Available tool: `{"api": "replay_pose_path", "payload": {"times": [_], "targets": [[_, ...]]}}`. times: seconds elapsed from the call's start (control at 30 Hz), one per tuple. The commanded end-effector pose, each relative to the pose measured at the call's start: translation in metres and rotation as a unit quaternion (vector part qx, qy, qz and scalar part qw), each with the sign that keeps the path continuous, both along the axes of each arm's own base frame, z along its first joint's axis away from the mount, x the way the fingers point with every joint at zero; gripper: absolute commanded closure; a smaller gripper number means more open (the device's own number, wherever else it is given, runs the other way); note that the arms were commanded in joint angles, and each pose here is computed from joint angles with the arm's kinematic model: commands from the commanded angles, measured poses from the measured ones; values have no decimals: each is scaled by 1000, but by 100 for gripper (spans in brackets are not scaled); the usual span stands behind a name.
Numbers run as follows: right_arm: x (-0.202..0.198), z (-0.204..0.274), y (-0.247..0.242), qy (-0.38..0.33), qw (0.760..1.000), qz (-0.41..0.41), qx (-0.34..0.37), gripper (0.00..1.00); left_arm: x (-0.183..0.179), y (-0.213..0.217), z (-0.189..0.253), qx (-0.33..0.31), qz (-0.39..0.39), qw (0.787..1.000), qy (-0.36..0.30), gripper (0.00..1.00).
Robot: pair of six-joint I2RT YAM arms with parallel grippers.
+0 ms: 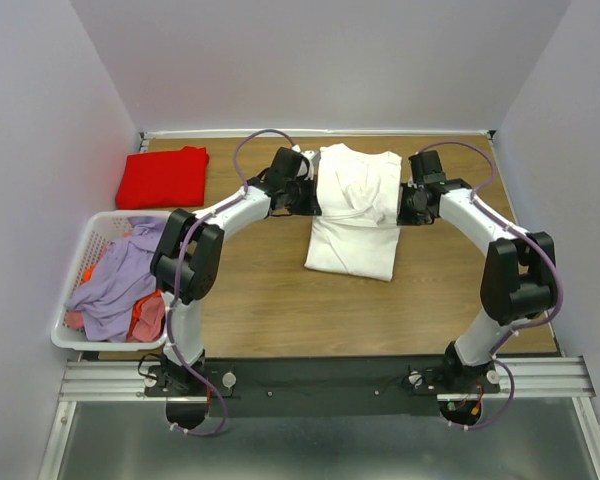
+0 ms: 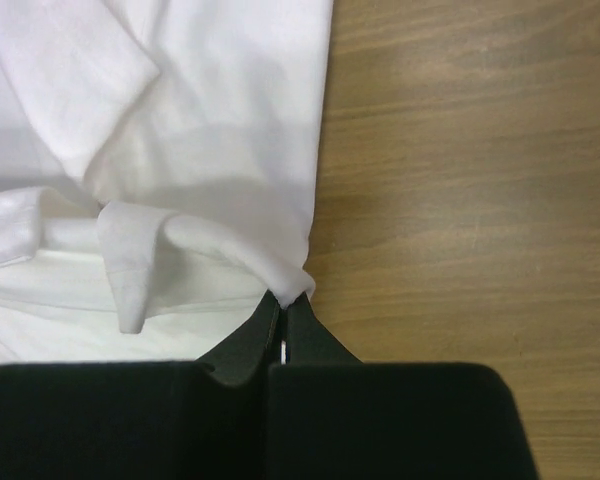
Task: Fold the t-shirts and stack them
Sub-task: Fold the tshirt
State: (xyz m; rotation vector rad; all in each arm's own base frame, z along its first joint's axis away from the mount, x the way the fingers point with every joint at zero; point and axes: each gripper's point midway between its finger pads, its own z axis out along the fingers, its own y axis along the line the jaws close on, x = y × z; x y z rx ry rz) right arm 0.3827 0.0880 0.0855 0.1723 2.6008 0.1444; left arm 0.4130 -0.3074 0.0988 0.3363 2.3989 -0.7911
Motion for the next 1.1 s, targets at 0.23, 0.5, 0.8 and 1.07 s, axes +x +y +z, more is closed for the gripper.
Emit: {"api": "replay_pose_path", "payload": {"times": [0.23, 0.5, 0.8, 1.07], "targets": [[42, -12, 2, -28, 1000, 14, 4, 99, 32, 7, -18, 1, 28, 999, -16, 100], [47, -31, 0, -17, 1000, 10, -5, 95, 43, 3, -31, 6, 22, 1000, -22, 98], [34, 13, 10, -58, 997, 26, 34, 70, 33, 14, 14, -6, 34, 997, -67, 35], [0, 39, 53, -69, 989, 72, 108, 71, -16, 20, 38, 11, 30, 995, -96, 50]]}}
